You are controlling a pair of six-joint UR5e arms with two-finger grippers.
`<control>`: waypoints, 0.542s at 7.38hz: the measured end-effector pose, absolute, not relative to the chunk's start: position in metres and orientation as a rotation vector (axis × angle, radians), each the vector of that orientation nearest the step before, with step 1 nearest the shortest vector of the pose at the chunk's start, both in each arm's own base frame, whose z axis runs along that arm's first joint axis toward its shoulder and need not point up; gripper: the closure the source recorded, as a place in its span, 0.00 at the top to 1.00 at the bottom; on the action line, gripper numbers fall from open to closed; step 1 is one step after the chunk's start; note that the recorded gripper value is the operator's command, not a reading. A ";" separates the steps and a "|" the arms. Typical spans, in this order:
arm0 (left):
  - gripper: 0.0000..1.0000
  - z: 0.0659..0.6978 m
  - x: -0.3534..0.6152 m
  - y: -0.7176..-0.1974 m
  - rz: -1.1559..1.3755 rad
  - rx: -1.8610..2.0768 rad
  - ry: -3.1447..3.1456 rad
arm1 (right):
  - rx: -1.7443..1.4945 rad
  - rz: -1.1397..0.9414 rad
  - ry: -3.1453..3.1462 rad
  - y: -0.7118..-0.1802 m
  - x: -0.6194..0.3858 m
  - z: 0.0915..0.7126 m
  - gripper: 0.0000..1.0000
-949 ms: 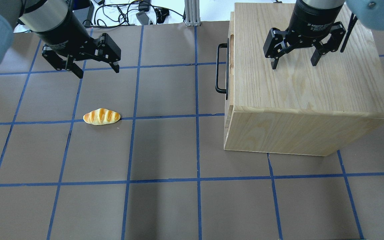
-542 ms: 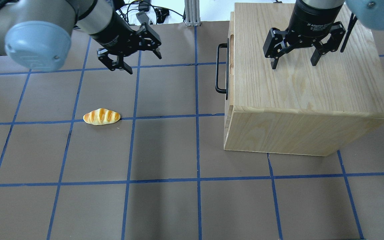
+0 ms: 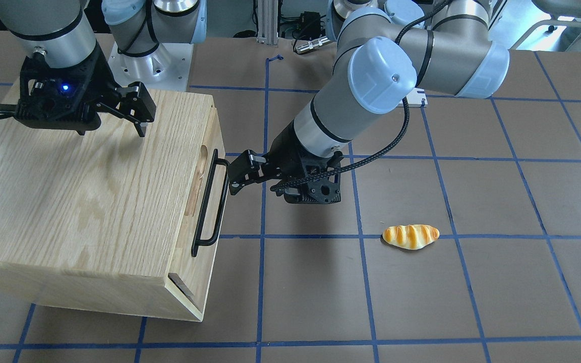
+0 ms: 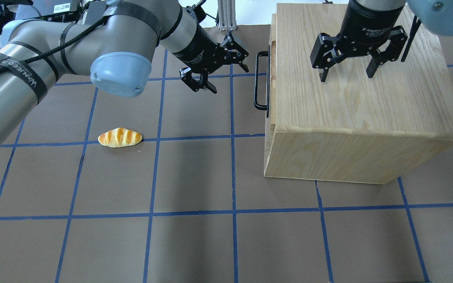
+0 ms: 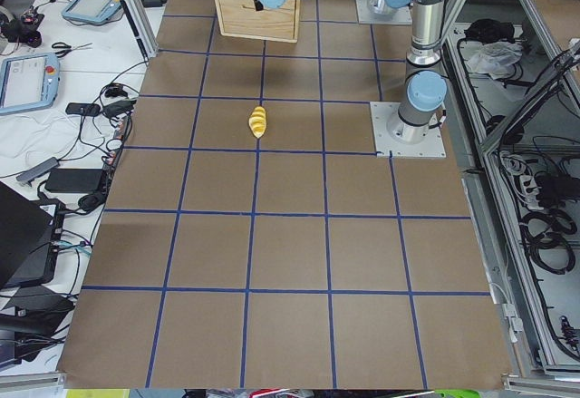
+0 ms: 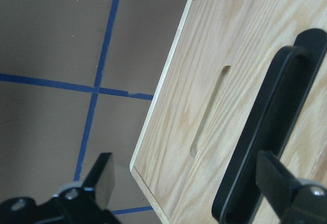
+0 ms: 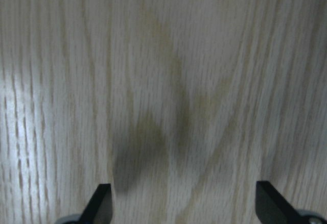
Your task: Open upper drawer
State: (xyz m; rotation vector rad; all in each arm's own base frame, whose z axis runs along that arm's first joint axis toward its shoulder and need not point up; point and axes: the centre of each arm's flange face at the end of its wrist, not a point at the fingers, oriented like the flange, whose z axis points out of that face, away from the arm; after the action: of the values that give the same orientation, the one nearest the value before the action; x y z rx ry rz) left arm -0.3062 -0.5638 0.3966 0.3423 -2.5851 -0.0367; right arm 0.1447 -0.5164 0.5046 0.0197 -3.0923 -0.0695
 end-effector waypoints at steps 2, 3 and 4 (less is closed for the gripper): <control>1.00 0.384 -0.322 -0.562 -0.056 0.314 -2.583 | 0.020 -0.069 -3.092 -0.517 0.145 0.505 1.00; 1.00 0.379 -0.331 -0.561 -0.048 0.290 -2.584 | 0.020 -0.068 -3.092 -0.517 0.145 0.505 1.00; 1.00 0.376 -0.336 -0.562 -0.041 0.274 -2.585 | 0.020 -0.068 -3.092 -0.517 0.144 0.505 1.00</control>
State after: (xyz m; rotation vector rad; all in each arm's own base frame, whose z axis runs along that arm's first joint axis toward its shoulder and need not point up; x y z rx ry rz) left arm -0.3358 -0.5617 0.3755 0.2742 -2.5848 -0.0411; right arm 0.1443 -0.5166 0.5049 0.0195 -3.0923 -0.0684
